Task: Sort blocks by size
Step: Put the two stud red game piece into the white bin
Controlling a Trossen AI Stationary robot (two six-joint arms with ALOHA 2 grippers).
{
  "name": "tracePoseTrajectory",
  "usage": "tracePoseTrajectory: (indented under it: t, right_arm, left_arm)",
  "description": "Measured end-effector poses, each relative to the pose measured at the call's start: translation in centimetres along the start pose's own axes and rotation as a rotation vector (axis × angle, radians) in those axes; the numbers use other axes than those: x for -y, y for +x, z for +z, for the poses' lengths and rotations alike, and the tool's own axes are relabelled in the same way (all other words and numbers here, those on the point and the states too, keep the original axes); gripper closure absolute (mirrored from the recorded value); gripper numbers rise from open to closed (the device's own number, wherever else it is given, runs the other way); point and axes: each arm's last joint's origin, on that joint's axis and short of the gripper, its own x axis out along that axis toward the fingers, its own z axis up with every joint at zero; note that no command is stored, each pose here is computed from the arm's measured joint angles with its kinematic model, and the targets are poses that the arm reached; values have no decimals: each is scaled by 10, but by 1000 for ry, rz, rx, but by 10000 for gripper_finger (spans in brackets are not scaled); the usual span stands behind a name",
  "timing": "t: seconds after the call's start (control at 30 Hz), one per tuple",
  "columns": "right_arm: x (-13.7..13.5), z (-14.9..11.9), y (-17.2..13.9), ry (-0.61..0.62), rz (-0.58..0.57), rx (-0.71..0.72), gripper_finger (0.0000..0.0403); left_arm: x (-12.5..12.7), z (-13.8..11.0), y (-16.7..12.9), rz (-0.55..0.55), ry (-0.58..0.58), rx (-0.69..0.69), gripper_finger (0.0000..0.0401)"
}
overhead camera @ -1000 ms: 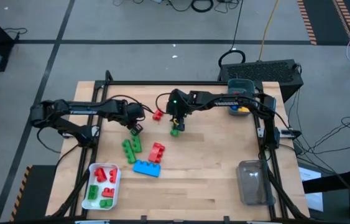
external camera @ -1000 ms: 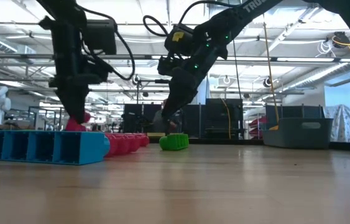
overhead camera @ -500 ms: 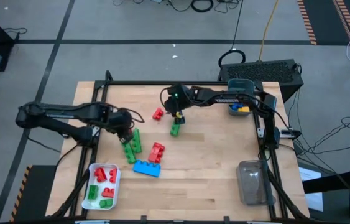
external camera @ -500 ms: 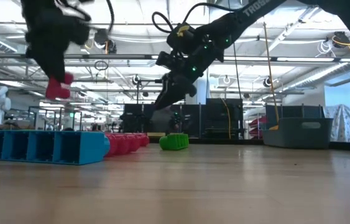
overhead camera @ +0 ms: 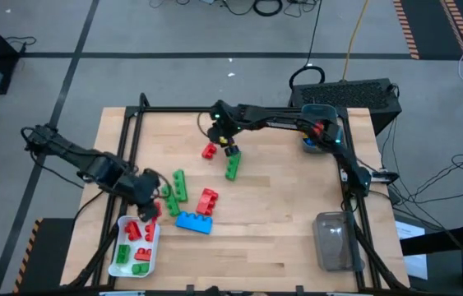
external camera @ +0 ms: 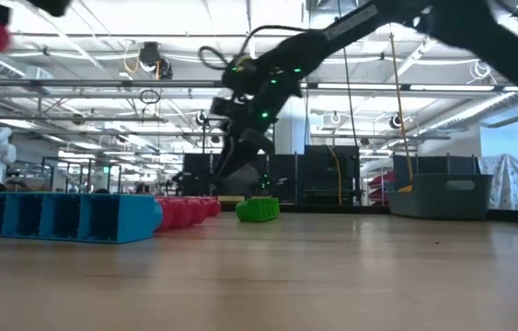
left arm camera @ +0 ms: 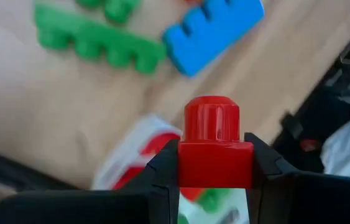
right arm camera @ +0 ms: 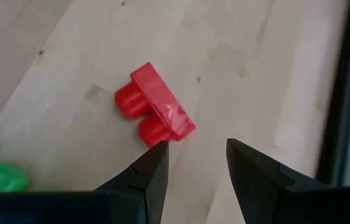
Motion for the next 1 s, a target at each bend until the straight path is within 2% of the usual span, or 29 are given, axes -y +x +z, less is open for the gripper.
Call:
tracePoseTrajectory:
  t: [0.23,0.47,0.6,1.0]
  right_arm:
    - [16,12,15,-60,90,-80,255]
    - [18,11,34,-137,125,-104,255]
    - [16,10,39,-164,135,-105,255]
    - [11,14,40,-45,154,-95,255]
  left_arm:
    - [8,-27,3,-19,-41,-160,320]
    - [18,-42,17,50,9,-221,320]
    - [26,-49,29,81,31,-308,314]
    - [37,-52,49,130,41,-341,308]
